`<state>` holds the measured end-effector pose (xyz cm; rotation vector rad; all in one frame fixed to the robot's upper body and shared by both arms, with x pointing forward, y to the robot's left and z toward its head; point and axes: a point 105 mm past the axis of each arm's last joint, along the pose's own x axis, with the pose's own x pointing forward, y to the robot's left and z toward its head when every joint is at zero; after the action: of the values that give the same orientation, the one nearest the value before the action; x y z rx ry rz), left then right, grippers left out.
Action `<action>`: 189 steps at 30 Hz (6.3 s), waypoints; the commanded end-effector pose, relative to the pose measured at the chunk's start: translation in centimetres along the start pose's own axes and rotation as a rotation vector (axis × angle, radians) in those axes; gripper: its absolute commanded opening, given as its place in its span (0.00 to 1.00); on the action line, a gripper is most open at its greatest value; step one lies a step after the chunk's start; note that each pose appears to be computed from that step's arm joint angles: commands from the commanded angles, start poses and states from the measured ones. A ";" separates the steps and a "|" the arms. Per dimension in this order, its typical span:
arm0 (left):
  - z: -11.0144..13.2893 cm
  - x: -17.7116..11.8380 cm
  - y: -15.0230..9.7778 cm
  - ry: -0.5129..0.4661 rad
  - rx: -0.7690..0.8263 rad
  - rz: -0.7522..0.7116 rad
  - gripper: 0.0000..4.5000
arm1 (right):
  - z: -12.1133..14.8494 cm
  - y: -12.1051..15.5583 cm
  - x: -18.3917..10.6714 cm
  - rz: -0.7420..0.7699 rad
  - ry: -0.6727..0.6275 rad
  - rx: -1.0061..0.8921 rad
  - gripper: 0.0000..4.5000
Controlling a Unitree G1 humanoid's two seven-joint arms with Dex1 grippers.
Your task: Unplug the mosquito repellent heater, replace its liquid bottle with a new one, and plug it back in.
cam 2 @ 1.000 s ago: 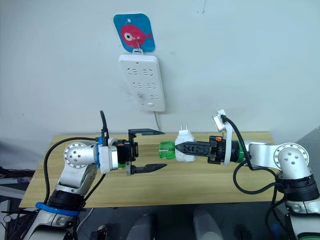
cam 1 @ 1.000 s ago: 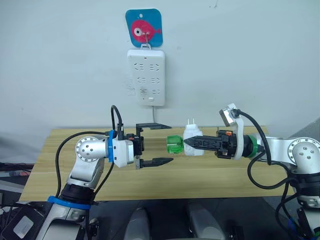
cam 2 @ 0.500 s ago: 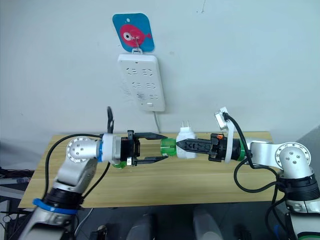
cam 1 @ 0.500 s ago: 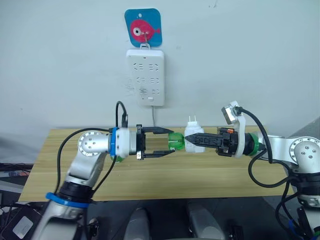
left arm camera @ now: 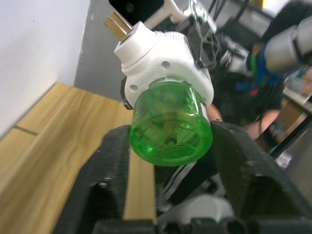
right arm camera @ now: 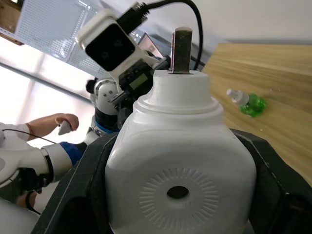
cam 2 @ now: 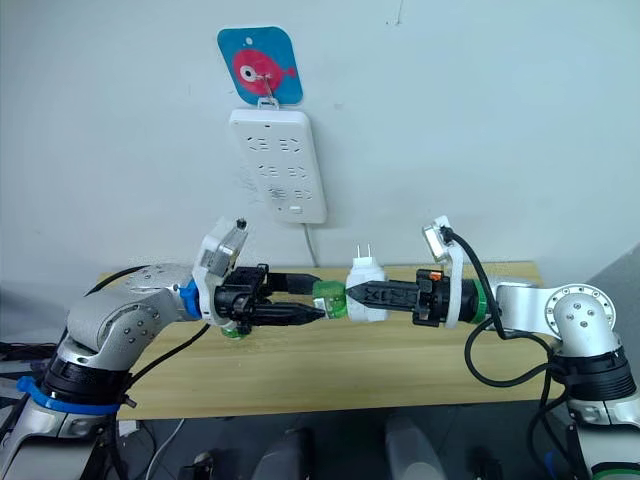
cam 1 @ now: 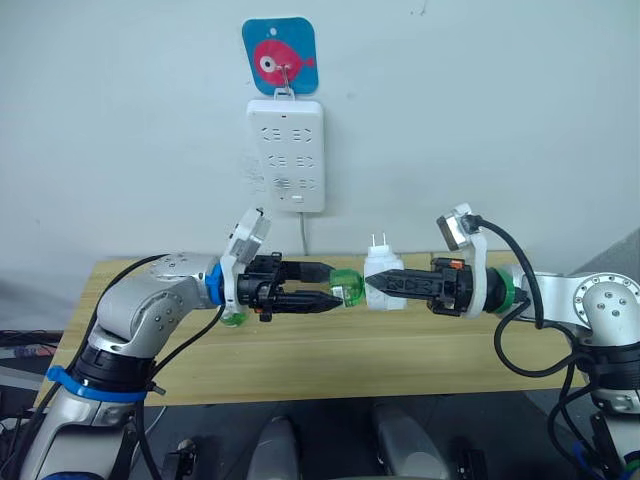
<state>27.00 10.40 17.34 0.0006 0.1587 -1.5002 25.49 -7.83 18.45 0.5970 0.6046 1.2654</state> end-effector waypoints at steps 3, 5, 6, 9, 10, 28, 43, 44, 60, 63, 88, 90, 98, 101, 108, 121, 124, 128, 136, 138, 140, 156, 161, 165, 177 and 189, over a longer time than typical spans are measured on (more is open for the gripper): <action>-1.7 -1.3 1.0 0.096 0.294 0.079 0.99 | 0.1 1.2 -0.1 0.045 0.009 -0.027 0.67; -1.9 -1.2 1.2 0.097 0.432 0.093 1.00 | 0.1 1.2 -0.1 0.046 0.010 -0.027 0.67; -1.9 -1.1 1.2 0.094 0.482 0.094 1.00 | 0.1 1.2 -0.1 0.046 0.010 -0.027 0.67; -1.4 -0.3 0.4 0.027 0.698 0.091 1.00 | 0.1 1.2 0.0 0.047 0.009 -0.027 0.67; -1.2 -0.1 0.0 -0.001 0.773 0.091 1.00 | 0.1 1.2 0.0 0.047 0.009 -0.027 0.67; -0.1 1.7 -1.6 -0.132 0.891 0.062 0.52 | 0.1 1.2 0.0 0.045 0.004 -0.027 0.67; -0.3 -0.9 0.4 -0.056 -0.164 0.038 0.50 | -0.2 1.3 0.1 0.049 0.018 -0.027 0.67; -0.5 -0.7 0.4 -0.043 -0.146 0.049 0.50 | -0.2 1.3 0.1 0.049 0.017 -0.026 0.67; -4.5 -1.2 0.1 0.180 0.230 0.058 1.00 | -0.2 1.3 0.0 0.043 0.008 -0.020 0.67; -3.0 -0.3 1.0 0.085 0.517 0.147 1.00 | -0.2 1.3 0.0 0.042 0.006 -0.020 0.67; -1.1 1.8 -2.0 -0.165 0.929 0.101 0.72 | 0.0 1.3 0.0 0.046 0.016 -0.020 0.67; -1.0 1.6 -2.2 -0.164 0.921 0.090 0.59 | 0.0 1.3 0.0 0.045 0.017 -0.020 0.67; -1.3 0.6 -2.2 -0.029 0.693 0.012 0.49 | -0.2 1.1 0.0 0.043 0.025 -0.017 0.67; -0.7 0.3 -2.6 0.009 0.327 -0.025 0.49 | -0.3 1.1 0.0 0.045 0.029 -0.016 0.67; 1.4 -1.3 -2.7 0.037 -0.272 -0.077 0.49 | -0.5 1.3 0.0 0.053 0.051 -0.028 0.67; 2.9 -3.3 -2.4 -0.026 -0.639 -0.040 0.49 | -0.8 0.9 -0.4 0.034 0.044 -0.027 0.67; 2.6 -4.2 -2.0 -0.049 -0.688 -0.007 0.49 | -0.8 0.9 -0.5 0.031 0.042 -0.027 0.67; 2.1 -5.0 -2.0 -0.073 -0.749 0.000 0.49 | -0.8 0.8 -0.5 0.032 0.041 -0.027 0.67; 1.4 -5.9 -2.3 -0.088 -0.816 0.000 0.49 | -0.9 0.9 -0.6 0.034 0.048 -0.027 0.67; 1.2 -6.0 -2.4 -0.080 -0.828 0.004 0.49 | -0.9 0.9 -0.7 0.032 0.050 -0.028 0.67; 1.2 -6.1 -2.4 -0.081 -0.834 0.004 0.49 | -0.8 0.9 -0.8 0.032 0.050 -0.030 0.67; -3.3 -3.9 -0.9 0.174 -0.217 0.181 0.49 | -2.2 -13.9 -8.0 -0.943 0.230 -0.358 0.67; -3.8 -2.8 -0.9 0.186 -0.072 0.168 0.49 | -4.1 -17.0 -10.5 -1.096 0.462 -0.378 0.67; -4.0 -2.1 -0.7 0.192 0.019 0.168 0.49 | -4.3 -18.3 -11.4 -1.132 0.497 -0.366 0.67; -3.9 -0.9 -1.0 0.155 0.190 0.125 0.49 | -2.2 -17.5 -12.8 -1.168 0.404 -0.318 1.00; 0.3 1.3 0.9 -0.223 0.619 0.449 0.49 | 1.3 -4.4 -4.3 -0.504 -0.167 -0.299 1.00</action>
<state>27.62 8.68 16.13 0.3136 -0.3586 -1.1427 29.57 -13.71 14.85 0.2019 0.4774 0.7560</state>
